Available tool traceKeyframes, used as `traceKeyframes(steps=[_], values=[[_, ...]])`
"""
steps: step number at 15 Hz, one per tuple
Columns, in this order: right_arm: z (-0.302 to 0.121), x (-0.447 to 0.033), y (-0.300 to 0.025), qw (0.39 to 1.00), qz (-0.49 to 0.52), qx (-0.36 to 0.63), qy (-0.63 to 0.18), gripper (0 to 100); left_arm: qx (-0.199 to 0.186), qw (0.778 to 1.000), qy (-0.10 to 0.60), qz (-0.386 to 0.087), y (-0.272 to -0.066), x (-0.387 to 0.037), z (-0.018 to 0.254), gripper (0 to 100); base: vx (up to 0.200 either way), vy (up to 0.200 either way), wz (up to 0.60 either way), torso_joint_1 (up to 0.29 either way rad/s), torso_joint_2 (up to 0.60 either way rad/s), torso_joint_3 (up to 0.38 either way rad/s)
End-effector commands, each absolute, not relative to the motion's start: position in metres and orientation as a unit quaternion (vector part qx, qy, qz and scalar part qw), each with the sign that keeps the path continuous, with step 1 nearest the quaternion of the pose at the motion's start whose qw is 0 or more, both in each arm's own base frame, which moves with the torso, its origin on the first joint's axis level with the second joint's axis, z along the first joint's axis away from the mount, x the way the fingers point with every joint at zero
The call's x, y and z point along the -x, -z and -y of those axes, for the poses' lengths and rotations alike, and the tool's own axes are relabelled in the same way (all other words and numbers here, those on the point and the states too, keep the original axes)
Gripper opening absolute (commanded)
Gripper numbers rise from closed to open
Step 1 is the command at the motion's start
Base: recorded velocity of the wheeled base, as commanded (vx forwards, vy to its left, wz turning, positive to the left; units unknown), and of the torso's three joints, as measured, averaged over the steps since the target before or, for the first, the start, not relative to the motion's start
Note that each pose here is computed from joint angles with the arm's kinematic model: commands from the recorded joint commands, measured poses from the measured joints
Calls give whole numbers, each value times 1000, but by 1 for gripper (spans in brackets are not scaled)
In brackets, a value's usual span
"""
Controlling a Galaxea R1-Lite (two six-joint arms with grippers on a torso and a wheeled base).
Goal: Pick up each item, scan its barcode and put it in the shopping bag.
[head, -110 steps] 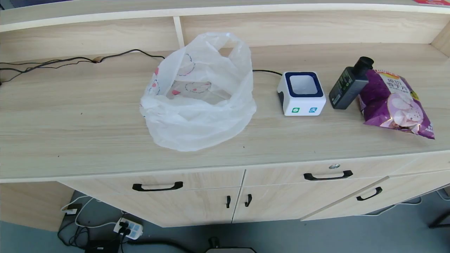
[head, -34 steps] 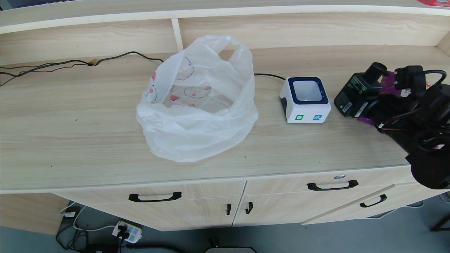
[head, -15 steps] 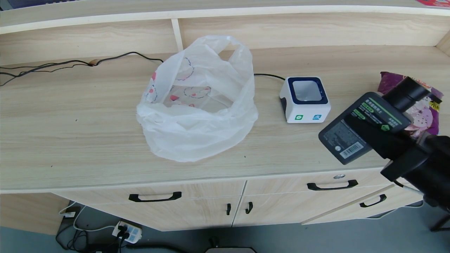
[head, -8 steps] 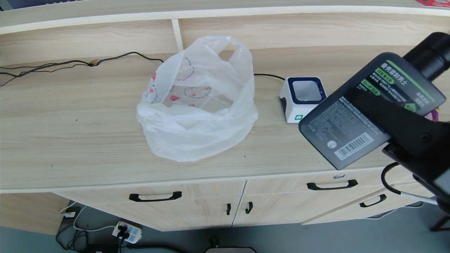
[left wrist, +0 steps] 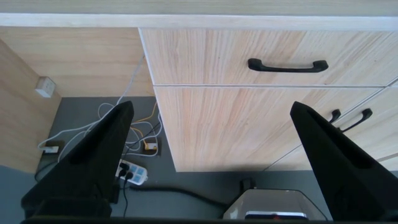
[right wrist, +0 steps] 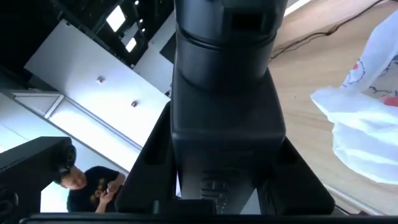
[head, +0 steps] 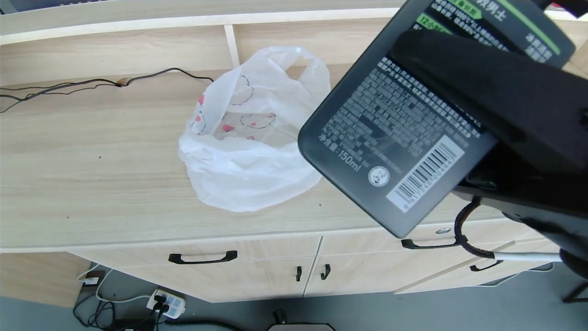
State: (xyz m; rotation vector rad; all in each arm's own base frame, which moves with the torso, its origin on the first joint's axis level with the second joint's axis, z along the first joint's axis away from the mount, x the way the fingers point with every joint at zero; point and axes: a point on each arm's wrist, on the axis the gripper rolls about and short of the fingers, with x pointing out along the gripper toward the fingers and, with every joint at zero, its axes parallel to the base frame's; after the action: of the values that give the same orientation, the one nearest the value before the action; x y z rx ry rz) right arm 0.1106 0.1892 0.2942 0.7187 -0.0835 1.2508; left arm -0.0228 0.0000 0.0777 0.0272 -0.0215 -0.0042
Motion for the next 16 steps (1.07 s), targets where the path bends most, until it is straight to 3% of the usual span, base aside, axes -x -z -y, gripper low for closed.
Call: traceKeyframes(steps=[1,10,14,16], values=[[-193,-108,-292,745,31,-327,-581,0,-14,1000,2,10,-78,23,0,100,0,0,0,0,0,0],[-196,-103,-290,738,21,-330,-588,0,-14,1000,2,11,-78,23,0,100,0,0,0,0,0,0],[-156,-168,-264,883,109,-143,-434,0,-13,1000,2,11,-78,23,0,100,0,0,0,0,0,0],[-120,-200,-271,929,169,-40,-328,0,-13,1000,2,11,-78,23,0,100,0,0,0,0,0,0]])
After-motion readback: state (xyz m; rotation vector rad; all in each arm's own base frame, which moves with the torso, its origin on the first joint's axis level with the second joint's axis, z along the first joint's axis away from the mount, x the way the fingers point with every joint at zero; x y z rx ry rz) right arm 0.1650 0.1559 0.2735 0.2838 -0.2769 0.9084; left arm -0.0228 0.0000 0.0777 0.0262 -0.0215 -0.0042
